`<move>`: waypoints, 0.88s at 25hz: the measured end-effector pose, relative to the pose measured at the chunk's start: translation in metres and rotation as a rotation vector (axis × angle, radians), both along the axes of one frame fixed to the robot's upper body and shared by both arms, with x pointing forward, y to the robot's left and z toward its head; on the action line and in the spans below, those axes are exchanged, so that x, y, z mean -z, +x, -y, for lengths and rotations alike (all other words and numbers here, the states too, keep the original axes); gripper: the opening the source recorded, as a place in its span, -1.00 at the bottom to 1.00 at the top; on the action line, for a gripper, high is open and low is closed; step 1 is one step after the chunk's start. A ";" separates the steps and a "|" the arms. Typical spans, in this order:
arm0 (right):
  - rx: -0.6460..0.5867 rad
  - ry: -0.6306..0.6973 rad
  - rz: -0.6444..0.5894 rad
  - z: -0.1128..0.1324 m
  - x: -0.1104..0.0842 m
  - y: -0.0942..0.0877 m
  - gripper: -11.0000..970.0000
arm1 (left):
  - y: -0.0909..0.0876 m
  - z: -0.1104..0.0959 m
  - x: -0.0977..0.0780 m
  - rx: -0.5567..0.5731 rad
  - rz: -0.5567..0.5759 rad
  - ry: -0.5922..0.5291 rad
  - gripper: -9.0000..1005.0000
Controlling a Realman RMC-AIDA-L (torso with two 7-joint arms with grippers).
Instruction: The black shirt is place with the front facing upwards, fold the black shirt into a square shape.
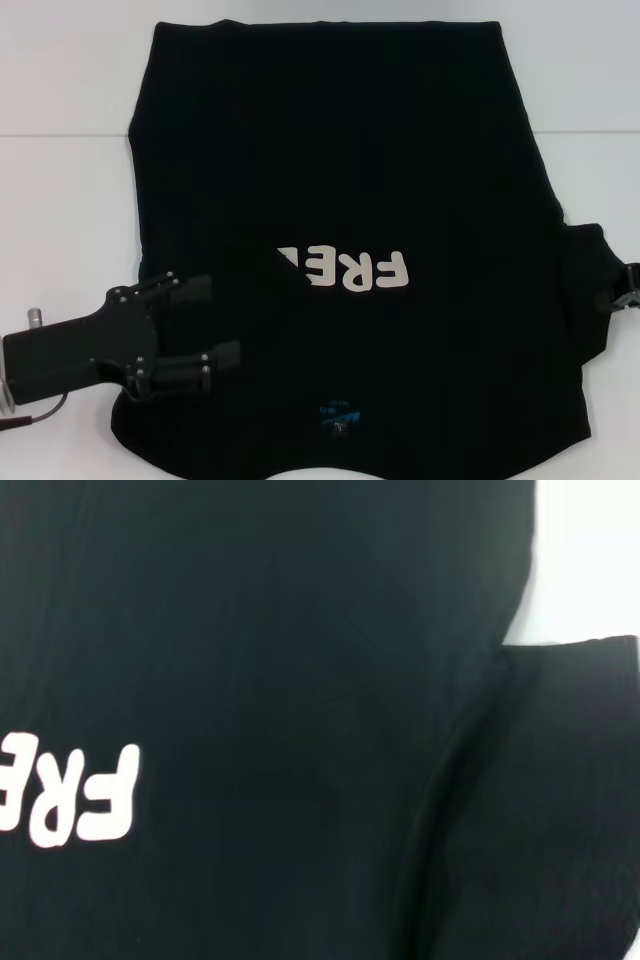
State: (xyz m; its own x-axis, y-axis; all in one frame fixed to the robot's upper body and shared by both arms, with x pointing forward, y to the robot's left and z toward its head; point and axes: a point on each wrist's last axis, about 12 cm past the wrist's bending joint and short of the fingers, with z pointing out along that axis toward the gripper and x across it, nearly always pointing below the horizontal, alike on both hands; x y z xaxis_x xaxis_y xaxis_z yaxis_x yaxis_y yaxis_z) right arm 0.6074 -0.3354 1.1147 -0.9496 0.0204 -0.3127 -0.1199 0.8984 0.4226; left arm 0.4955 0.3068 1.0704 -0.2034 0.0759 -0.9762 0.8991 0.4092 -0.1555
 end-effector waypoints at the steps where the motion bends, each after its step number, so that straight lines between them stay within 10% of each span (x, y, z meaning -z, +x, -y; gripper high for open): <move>1: 0.003 -0.002 0.003 0.002 -0.001 0.000 -0.97 | 0.000 0.000 0.000 0.000 0.000 0.000 0.84; 13: 0.012 -0.006 0.088 0.025 -0.026 -0.004 -0.97 | 0.000 -0.001 0.000 -0.002 -0.002 0.000 0.84; 22: -0.143 -0.039 0.135 -0.006 -0.036 0.011 -0.97 | -0.001 0.000 0.002 -0.002 -0.007 0.002 0.84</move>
State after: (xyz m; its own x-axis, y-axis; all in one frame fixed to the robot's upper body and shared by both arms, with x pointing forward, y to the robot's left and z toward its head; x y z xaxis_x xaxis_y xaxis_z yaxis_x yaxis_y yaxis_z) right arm 0.6185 -0.3296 1.1511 -0.8912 -0.1264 -0.4356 -0.3009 0.8834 0.3593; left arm 0.4947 0.3064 1.0688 -0.2102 0.0779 -0.9746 0.8973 0.4113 -0.1606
